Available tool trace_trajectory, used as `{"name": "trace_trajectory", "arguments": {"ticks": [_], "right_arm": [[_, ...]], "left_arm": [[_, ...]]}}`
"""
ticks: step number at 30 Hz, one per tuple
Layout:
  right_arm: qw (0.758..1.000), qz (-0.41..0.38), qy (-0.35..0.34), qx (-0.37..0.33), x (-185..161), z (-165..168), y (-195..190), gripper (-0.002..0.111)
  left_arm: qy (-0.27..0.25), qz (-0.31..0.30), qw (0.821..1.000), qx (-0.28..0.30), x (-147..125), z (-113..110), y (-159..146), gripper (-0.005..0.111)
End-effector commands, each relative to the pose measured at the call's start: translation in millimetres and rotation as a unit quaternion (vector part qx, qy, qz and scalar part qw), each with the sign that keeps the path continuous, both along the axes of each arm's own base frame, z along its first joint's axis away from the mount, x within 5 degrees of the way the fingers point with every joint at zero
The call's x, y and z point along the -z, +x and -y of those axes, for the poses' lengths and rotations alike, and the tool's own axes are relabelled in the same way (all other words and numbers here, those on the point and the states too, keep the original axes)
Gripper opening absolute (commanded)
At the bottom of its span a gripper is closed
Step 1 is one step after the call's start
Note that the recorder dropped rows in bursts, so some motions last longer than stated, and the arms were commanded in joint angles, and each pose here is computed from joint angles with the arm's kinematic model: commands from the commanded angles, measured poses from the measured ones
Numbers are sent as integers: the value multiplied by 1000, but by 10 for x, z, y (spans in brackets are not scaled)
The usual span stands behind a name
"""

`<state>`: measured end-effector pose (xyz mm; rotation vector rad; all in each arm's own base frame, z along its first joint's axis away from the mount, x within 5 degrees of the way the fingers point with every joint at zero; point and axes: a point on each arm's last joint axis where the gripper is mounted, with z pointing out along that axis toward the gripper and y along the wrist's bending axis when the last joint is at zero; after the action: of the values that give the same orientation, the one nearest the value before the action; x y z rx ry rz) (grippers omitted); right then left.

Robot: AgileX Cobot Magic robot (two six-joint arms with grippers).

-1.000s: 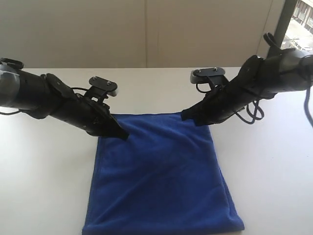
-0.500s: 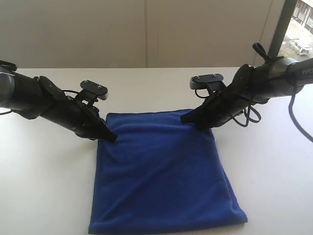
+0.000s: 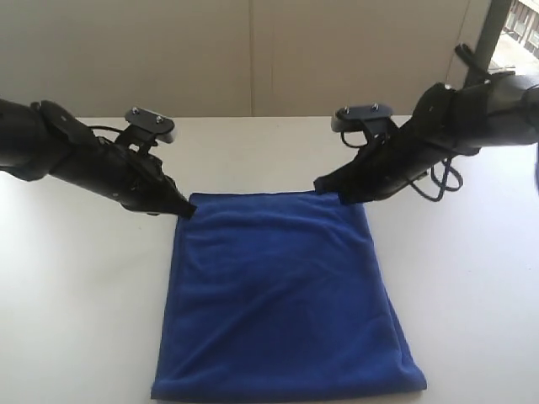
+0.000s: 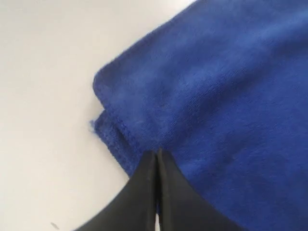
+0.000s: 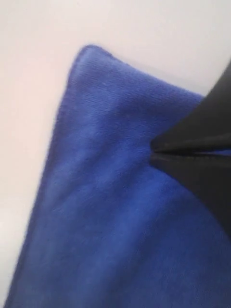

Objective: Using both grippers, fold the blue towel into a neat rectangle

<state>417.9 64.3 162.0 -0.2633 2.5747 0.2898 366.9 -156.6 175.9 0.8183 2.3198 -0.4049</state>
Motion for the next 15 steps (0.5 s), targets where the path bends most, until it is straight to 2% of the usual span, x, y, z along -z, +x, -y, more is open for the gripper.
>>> {"name": "trace_trajectory", "arguments": {"ticks": [1,5,8,12,15], "right_arm": [[998,59,-4,-14,-560,53,-120,0],[993,75,-28,-86,-1012,44,-378,0],[987,54,-36,-144,-1187,28,-616,0],[962,15,-62,-264,-1241,16,-1007,0],[945,-20,-61,-322,-1227,5,-1300,0]], "left_arm": [[-40,-1,998,48,-439,29,-196,0],[-48,-31,988,140,-670,70,-473,0],[-39,-55,979,191,-719,121,-743,0],[-27,-84,962,258,-675,278,-1214,0],[-19,-87,936,341,-685,425,-1564,0]]}}
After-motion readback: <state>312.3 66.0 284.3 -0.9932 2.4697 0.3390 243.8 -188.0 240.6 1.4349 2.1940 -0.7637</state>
